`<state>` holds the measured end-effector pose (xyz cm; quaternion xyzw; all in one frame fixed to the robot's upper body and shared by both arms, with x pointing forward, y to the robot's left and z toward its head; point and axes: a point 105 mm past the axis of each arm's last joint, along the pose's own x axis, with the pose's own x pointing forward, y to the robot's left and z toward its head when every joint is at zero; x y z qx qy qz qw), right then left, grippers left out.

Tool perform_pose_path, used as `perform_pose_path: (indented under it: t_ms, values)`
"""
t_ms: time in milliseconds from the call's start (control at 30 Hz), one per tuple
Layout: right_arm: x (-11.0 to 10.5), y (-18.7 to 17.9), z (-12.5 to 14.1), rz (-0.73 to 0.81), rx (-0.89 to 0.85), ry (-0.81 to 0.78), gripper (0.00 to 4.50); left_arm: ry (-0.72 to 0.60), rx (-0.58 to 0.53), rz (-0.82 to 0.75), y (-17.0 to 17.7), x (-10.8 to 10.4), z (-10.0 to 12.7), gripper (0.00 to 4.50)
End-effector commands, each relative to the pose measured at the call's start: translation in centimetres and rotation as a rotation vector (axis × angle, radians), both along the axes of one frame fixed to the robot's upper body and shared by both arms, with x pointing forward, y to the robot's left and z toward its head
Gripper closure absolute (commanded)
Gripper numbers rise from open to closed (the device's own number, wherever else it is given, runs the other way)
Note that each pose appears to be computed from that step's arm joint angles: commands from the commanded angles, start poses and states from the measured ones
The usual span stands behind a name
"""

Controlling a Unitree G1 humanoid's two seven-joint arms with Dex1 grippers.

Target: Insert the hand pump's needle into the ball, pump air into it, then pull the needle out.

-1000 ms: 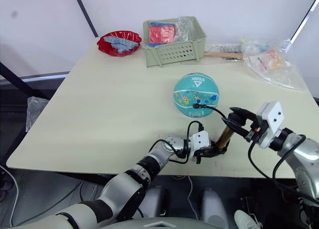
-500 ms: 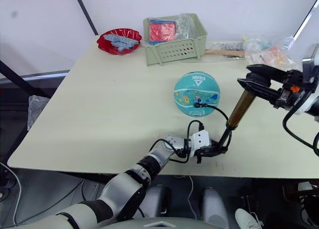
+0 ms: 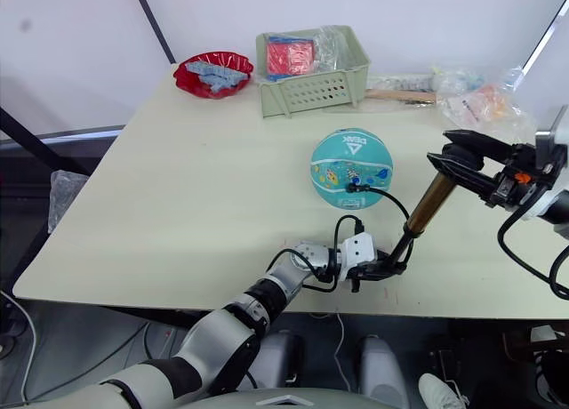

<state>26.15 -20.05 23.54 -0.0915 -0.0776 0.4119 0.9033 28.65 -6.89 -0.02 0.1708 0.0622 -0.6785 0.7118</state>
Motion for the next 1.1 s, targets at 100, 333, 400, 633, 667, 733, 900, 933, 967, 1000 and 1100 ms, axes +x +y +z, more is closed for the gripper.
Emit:
perform_pose_path:
  t_ms: [100, 333, 400, 633, 667, 733, 900, 933, 967, 1000, 1100]
  values:
    - [0.6, 0.4, -5.7, -0.054, -0.042, 0.136, 2.87, 0.059, 0.120, -0.056, 0.9, -1.8, -3.0, 3.42]
    - [0.1, 1.3, -12.1, -0.083, -0.053, 0.210, 2.87, 0.059, 0.120, -0.048, 1.0, -1.7, -3.0, 3.42]
    - [0.0, 1.4, -13.1, -0.090, -0.056, 0.214, 2.87, 0.060, 0.120, -0.047, 1.0, -1.7, -3.0, 3.42]
    - [0.1, 1.1, -11.3, -0.091, -0.027, 0.141, 2.87, 0.060, 0.125, -0.045, 1.0, -1.7, -3.1, 3.42]
    - [0.2, 0.9, -10.6, -0.090, -0.022, 0.124, 2.87, 0.060, 0.126, -0.045, 1.0, -1.7, -3.1, 3.42]
    - [0.3, 0.5, -9.0, -0.089, -0.021, 0.084, 2.87, 0.060, 0.125, -0.045, 1.0, -1.7, -3.1, 3.42]
    - [0.3, -0.5, -4.9, -0.078, -0.005, -0.001, 2.87, 0.059, 0.125, -0.043, 1.0, -1.7, -3.2, 3.42]
    - [0.2, -0.7, -4.3, -0.077, -0.007, -0.009, 2.87, 0.059, 0.125, -0.043, 1.0, -1.7, -3.2, 3.42]
    - [0.2, -0.9, -3.6, -0.075, -0.012, -0.019, 2.87, 0.059, 0.125, -0.043, 0.9, -1.7, -3.2, 3.42]
    - [0.2, -1.2, -2.7, -0.078, -0.017, -0.034, 2.87, 0.059, 0.126, -0.043, 0.9, -1.7, -3.2, 3.42]
    - [0.1, -2.0, 0.2, -0.089, -0.020, -0.062, 2.87, 0.060, 0.126, -0.044, 1.0, -1.7, -3.2, 3.42]
